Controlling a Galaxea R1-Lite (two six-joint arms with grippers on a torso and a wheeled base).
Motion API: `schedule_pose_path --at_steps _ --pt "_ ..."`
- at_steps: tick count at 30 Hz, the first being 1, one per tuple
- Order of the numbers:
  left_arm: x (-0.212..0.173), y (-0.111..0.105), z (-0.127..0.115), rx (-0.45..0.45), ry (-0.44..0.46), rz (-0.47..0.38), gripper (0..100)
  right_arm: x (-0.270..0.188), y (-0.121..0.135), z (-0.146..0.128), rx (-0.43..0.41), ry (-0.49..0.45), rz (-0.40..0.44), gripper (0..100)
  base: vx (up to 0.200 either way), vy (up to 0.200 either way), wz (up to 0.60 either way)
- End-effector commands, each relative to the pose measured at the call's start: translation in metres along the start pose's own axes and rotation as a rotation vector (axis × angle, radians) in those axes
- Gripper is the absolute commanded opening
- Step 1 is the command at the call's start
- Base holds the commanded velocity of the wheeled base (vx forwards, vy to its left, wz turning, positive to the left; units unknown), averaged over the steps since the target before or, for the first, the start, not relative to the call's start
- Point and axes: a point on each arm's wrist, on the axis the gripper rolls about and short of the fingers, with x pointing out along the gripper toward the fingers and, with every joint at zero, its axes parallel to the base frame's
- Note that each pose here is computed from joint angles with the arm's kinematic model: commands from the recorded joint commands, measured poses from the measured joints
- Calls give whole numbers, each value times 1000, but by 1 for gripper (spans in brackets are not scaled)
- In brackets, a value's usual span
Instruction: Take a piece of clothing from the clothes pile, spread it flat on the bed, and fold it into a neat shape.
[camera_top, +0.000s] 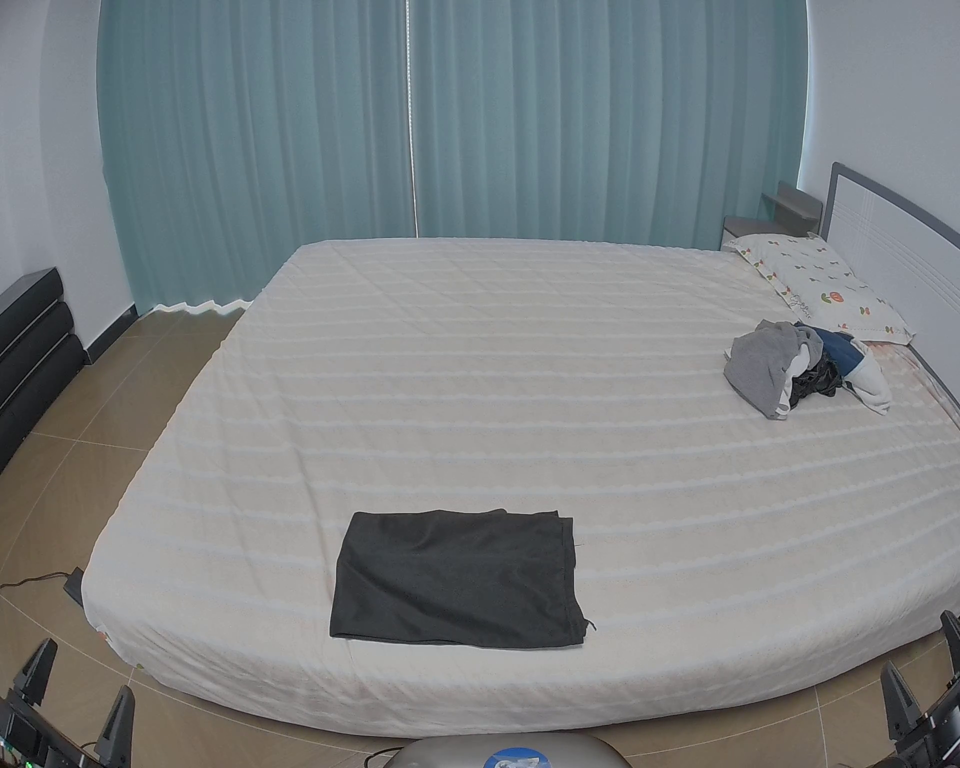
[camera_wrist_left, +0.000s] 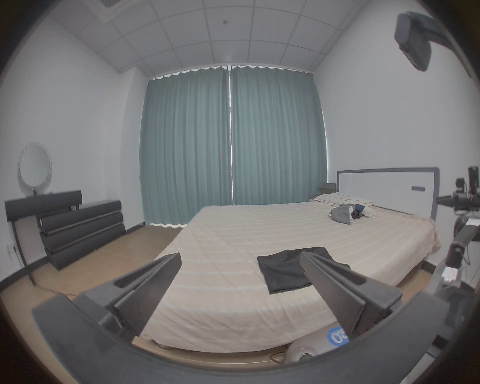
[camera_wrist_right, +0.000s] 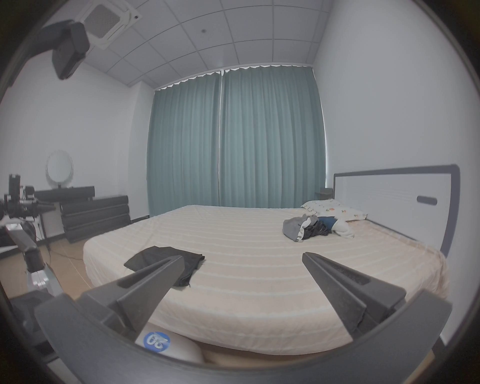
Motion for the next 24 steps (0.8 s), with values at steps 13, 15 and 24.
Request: schedule_pose_path --at_steps 13,15,24 --pt "2 0 -5 -75 36 2 100 -1 1 -1 -10 0 35 100 0 0 0" --pt "2 0 -5 -72 36 1 100 -1 1 -1 -12 -4 38 100 0 0 0" --pt "2 0 -5 -75 35 5 100 -1 2 0 98 -3 107 100 0 0 0"
